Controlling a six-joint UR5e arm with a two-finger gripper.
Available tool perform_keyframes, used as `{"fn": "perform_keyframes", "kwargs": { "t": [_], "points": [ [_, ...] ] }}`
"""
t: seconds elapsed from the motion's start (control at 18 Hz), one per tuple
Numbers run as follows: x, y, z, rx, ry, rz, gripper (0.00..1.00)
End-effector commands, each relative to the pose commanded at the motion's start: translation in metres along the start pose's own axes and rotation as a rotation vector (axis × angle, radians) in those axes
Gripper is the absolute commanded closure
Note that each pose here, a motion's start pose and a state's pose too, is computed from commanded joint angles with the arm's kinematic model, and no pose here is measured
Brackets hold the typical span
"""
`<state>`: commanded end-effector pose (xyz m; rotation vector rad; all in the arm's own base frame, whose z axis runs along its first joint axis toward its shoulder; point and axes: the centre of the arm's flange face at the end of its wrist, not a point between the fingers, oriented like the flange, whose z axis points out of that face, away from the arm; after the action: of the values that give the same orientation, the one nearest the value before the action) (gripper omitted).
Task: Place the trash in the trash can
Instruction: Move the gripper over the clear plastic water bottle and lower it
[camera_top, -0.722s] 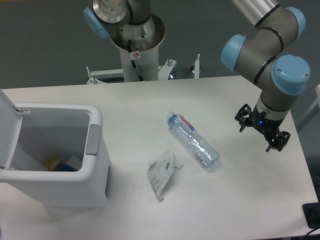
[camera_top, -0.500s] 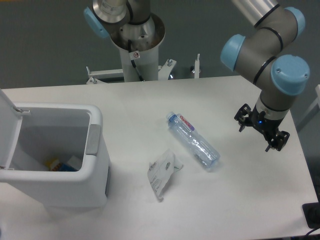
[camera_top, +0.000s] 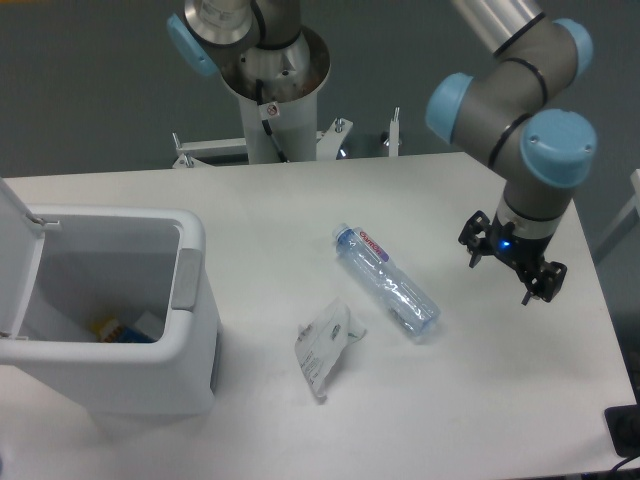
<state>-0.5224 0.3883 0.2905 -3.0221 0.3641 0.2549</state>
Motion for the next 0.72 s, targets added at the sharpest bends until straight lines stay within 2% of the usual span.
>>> {"fn": "perform_keyframes", "kwargs": {
  "t": [0.11, 0.33, 0.72],
  "points": [
    [0.006, -0.014, 0.001, -0.001, -0.001, -0.096, 0.0],
    [0.02, -0.036, 0.01, -0.028, 0.006, -0.202, 0.0],
    [0.04, -0.058, 0.032, -0.053, 0.031, -0.333, 0.0]
  ]
}}
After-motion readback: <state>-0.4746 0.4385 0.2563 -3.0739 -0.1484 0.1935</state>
